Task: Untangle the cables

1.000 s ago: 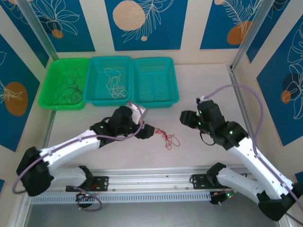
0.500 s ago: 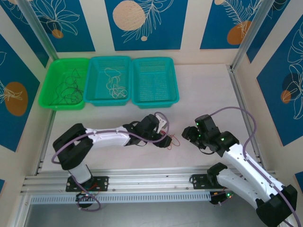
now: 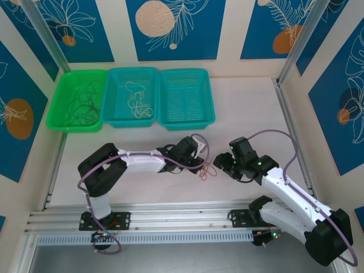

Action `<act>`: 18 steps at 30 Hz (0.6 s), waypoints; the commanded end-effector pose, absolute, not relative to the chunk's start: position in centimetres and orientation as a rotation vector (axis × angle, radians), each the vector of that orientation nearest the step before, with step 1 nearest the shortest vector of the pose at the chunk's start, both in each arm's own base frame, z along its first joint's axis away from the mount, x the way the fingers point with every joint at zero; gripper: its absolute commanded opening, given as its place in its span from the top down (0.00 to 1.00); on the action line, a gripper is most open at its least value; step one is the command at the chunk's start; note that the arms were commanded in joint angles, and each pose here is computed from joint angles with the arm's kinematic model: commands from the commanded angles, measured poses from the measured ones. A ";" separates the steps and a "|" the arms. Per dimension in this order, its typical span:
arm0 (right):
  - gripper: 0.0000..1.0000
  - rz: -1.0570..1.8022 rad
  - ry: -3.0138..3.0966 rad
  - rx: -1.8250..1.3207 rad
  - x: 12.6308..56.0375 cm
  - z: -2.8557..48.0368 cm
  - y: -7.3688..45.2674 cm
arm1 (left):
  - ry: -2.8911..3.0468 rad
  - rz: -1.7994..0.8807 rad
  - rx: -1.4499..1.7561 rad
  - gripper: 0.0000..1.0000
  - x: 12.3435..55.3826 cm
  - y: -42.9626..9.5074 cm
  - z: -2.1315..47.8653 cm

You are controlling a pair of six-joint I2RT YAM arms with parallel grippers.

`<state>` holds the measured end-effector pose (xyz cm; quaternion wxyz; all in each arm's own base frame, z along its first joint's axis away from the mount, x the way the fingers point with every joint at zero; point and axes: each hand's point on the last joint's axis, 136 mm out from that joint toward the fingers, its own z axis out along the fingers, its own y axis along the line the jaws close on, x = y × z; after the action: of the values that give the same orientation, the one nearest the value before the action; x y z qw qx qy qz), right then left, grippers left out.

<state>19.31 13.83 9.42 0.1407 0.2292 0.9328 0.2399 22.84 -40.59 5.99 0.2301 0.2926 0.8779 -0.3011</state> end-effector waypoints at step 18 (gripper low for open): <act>0.78 0.744 2.883 0.756 22.5 2.8 17.7 | 2.294 -1.017 0.829 1.00 22.2 -41.0 8.7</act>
<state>22.11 17.34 2.79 0.0405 0.2404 0.9404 0.2370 21.81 -40.64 6.04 0.2209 0.3024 0.8613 -0.3435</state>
